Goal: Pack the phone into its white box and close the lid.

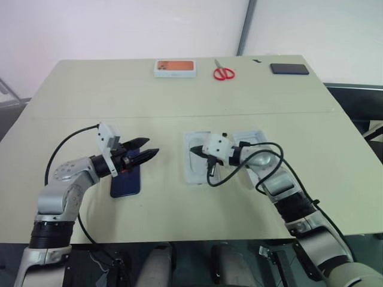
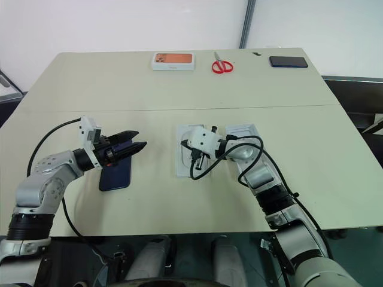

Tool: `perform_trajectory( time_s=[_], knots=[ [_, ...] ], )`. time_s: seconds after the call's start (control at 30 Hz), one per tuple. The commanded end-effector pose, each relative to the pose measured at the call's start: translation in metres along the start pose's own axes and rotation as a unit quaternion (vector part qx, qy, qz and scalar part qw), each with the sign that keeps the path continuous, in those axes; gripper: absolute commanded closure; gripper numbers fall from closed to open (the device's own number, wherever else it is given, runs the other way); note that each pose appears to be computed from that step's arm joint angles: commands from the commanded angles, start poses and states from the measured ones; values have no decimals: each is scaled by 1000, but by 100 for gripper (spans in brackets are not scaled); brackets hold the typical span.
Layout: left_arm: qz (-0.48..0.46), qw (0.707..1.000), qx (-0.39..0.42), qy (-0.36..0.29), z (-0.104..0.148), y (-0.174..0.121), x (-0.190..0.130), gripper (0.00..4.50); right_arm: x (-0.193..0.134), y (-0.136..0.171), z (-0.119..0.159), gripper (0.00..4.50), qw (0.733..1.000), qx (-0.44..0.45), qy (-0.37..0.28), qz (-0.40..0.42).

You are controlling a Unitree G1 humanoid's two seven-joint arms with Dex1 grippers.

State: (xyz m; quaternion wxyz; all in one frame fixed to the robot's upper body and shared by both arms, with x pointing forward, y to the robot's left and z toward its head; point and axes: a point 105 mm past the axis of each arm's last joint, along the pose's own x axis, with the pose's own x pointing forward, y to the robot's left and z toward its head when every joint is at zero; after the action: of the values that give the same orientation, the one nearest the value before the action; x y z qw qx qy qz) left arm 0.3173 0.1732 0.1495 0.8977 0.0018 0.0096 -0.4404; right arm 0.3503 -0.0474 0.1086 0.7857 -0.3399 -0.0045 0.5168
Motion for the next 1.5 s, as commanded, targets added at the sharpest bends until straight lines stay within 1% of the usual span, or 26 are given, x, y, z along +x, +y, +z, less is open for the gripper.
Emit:
perform_trajectory(
  time_s=[0.03,0.17,0.2,0.27,0.37,0.47,0.53,0.63,0.8,0.9,0.97,1.03,1.1,1.2,1.27,1.4,1.5],
  knots=[
    [8,1000,26,-7,5,1,-3,155,5,-1,6,445,1000,-27,1,5],
    [8,1000,25,-10,5,-1,-3,155,0,0,-9,445,999,-32,32,15],
    [8,1000,28,-11,6,-1,-3,155,-1,1,-10,445,999,-36,32,18],
    [7,1000,27,-9,5,-2,-2,155,0,2,-2,445,1000,5,7,20],
    [7,1000,24,-8,5,-2,-1,155,1,4,-5,445,999,-31,23,24],
    [7,1000,26,-8,5,-2,2,155,4,0,6,445,1000,15,-12,9],
    [5,1000,25,-10,6,-2,4,155,3,-1,14,445,1000,12,-27,5],
    [7,1000,26,-8,6,-1,5,155,0,-11,30,445,997,39,-65,-15],
    [1,1000,21,-5,5,-1,5,155,-6,-18,32,445,997,36,-66,-28],
    [12,1000,15,5,3,4,1,155,-14,-27,34,445,995,40,-74,-49],
    [23,999,-8,20,-1,10,-4,155,-19,-32,38,445,993,43,-90,-61],
    [37,999,-15,28,-2,16,-9,155,-21,-34,42,445,990,58,-106,-67],
    [59,996,-58,45,-7,25,-18,155,-22,-31,43,445,991,53,-106,-57],
    [79,992,-89,40,-2,33,-33,155,-16,-25,45,445,993,29,-100,-48],
    [92,988,-113,45,-1,38,-46,155,-7,-20,54,445,993,23,-113,-40],
    [138,976,-153,75,-8,52,-75,155,17,-5,71,445,991,30,-132,-9],
    [134,966,-195,109,-19,47,-90,155,34,2,80,445,991,41,-131,4]
  ],
)
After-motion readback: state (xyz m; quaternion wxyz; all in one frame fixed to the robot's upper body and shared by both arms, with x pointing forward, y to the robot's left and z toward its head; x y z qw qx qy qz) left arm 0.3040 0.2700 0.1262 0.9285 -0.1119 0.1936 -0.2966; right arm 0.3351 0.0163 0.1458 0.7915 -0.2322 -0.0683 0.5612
